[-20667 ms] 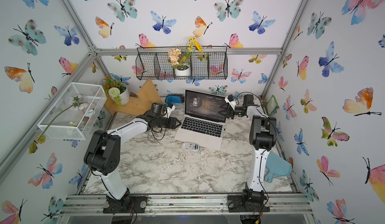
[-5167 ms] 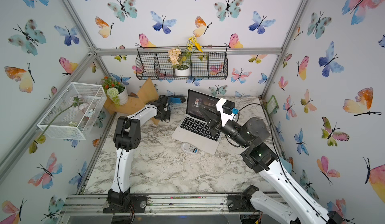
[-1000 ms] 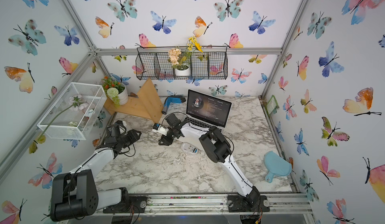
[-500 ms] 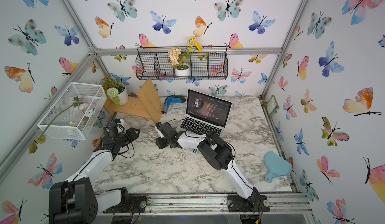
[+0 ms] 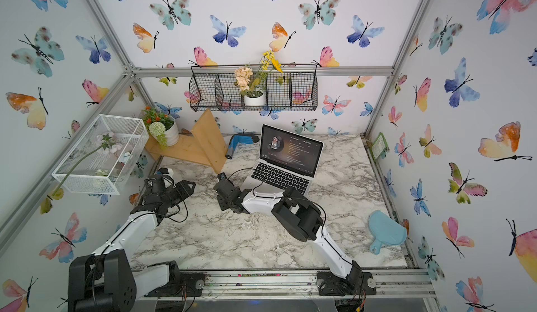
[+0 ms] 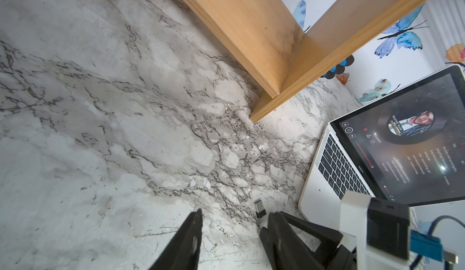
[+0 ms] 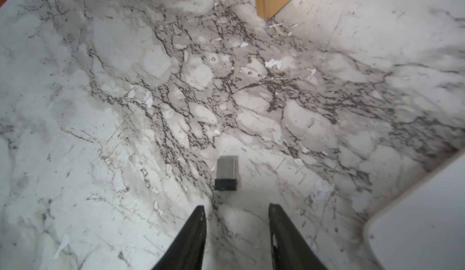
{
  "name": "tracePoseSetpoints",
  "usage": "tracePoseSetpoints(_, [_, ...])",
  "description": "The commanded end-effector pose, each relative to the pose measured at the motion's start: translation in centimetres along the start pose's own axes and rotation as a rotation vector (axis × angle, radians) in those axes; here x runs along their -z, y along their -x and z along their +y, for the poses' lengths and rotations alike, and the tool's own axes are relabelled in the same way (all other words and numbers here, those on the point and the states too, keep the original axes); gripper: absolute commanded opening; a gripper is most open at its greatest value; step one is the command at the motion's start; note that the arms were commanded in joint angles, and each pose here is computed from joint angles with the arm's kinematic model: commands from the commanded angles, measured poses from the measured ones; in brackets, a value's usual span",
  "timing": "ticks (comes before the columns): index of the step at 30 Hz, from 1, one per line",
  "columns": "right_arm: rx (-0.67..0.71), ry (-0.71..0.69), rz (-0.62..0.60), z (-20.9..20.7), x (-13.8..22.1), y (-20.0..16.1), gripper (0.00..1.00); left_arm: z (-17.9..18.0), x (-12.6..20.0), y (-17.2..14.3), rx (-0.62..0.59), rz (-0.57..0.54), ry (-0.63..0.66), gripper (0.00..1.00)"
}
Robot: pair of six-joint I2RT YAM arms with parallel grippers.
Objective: Remove the wireless mouse receiver from the laptop
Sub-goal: Pick up the USB plug at the center of the board.
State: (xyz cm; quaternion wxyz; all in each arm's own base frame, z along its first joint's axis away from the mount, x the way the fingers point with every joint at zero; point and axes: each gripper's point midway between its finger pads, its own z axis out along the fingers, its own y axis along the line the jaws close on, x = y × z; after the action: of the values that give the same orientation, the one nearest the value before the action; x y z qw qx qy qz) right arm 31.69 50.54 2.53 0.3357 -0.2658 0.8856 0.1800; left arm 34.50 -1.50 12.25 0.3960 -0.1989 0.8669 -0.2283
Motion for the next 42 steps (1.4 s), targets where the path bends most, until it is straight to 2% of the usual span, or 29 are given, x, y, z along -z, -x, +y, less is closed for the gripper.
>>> tracePoseSetpoints(1, [0.021,-0.076,0.045,-1.0,-1.1,-1.9,0.43,0.3,0.0,-0.2,0.005,-0.005,0.011,0.48])
tracePoseSetpoints(9, [0.045,-0.032,0.053,0.2,-1.7,-2.0,0.4,0.4,-0.1,-0.4,0.008,-0.001,0.011,0.48])
tracePoseSetpoints(12, [0.047,-0.028,0.064,0.3,-2.1,-2.3,0.34,0.5,-0.2,-0.5,0.011,0.005,0.013,0.48])
tracePoseSetpoints(24, [0.046,-0.051,0.078,-0.1,-2.5,-2.6,0.23,0.9,-0.4,-0.8,0.016,0.011,0.023,0.48])
tracePoseSetpoints(42, [0.154,0.059,0.009,1.6,-0.7,-1.2,0.17,1.2,-0.4,-0.7,0.015,0.008,0.043,0.48])
